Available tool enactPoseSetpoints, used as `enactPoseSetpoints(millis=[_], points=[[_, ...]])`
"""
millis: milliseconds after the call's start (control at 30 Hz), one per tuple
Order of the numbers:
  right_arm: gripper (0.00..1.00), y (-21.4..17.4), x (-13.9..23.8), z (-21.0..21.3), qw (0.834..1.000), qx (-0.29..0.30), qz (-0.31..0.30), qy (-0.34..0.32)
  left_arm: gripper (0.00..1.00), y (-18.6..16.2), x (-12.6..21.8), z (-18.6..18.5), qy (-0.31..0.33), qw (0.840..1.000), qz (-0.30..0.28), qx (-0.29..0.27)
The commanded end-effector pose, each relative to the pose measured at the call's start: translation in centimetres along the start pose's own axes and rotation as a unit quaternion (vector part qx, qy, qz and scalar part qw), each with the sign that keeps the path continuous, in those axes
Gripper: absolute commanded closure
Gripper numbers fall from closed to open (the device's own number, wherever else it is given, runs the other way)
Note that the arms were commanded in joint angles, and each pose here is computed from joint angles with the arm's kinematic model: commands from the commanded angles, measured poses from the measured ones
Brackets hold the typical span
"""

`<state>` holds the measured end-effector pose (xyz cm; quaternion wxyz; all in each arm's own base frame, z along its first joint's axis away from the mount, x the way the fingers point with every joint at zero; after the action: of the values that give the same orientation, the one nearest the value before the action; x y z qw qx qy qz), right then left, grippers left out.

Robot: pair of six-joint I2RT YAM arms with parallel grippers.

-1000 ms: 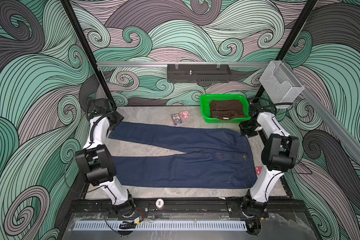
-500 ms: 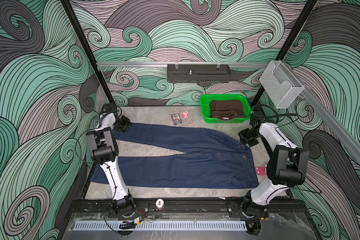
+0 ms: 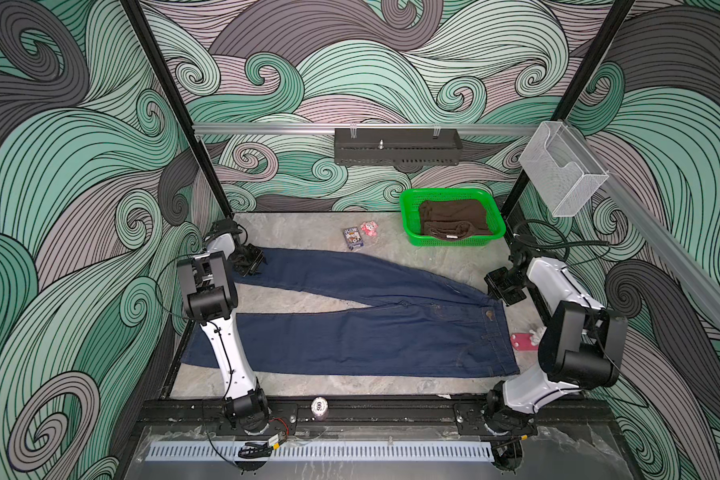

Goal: Fold and stack the trousers

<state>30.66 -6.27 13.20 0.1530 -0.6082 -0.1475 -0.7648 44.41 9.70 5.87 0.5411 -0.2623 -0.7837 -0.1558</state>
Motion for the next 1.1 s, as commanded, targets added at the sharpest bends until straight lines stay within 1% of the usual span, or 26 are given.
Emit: enactPoseSetpoints(millis=[0, 167, 233, 267, 400, 467, 533, 600, 667, 767, 833, 900, 1067], points=[[1.0, 0.6, 1.0, -1.4, 1.0, -0.005, -0.017, -0.001, 0.59, -2.9, -1.0, 4.6, 0.084, 0.996, 0.032, 0.03], [1.0, 0.9, 1.3, -3.5, 0.999, -0.025, -0.029, -0.009, 0.56, -5.0, 1.4, 6.2, 0.1, 0.995, 0.023, 0.021], [1.0, 0.9, 1.4, -3.9, 0.999, -0.03, -0.035, -0.008, 0.53, -4.9, 3.5, 5.6, 0.083, 0.996, 0.008, 0.015], [1.0, 1.0, 1.4, -4.0, 0.999, -0.032, -0.039, -0.006, 0.51, -4.5, 4.7, 5.0, 0.073, 0.997, -0.005, 0.011], [1.0, 1.3, 1.8, -3.9, 0.998, -0.04, -0.048, -0.003, 0.39, -2.3, 11.2, 1.0, 0.032, 0.996, -0.077, -0.017], [1.0, 1.4, 2.1, -4.0, 0.997, -0.049, -0.056, -0.003, 0.36, -1.1, 13.9, -0.3, 0.03, 0.993, -0.114, -0.029], [1.0, 1.7, 2.4, -3.8, 0.996, -0.059, -0.064, 0.002, 0.35, 0.2, 15.6, -0.8, 0.049, 0.987, -0.149, -0.035], [1.0, 1.9, 2.5, -3.5, 0.995, -0.069, -0.071, 0.011, 0.35, 1.4, 15.9, -0.5, 0.069, 0.982, -0.172, -0.022], [1.0, 2.1, 2.6, -3.3, 0.994, -0.075, -0.075, 0.017, 0.36, 2.5, 15.5, 0.6, 0.106, 0.976, -0.189, 0.018], [1.0, 2.5, 2.6, -2.9, 0.994, -0.076, -0.078, 0.021, 0.37, 3.6, 14.6, 1.5, 0.134, 0.975, -0.165, 0.068], [1.0, 2.7, 2.5, -2.7, 0.994, -0.074, -0.077, 0.018, 0.37, 4.1, 13.8, 1.8, 0.144, 0.975, -0.134, 0.1], [1.0, 2.8, 2.3, -2.6, 0.995, -0.071, -0.074, 0.017, 0.38, 4.6, 13.0, 2.1, 0.16, 0.972, -0.102, 0.141], [1.0, 2.8, 1.5, -2.2, 0.996, -0.067, -0.061, 0.014, 0.39, 5.9, 11.4, 3.1, 0.201, 0.956, -0.076, 0.198]])
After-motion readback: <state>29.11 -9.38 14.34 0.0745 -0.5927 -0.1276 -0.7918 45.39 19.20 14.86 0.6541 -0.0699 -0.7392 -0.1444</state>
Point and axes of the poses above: each gripper's point midway between its finger pads, its own x axis back along the fingers, its own z axis along the line the jaws close on, y = z × x, the point moved 4 cm from there along x, back along the fingers
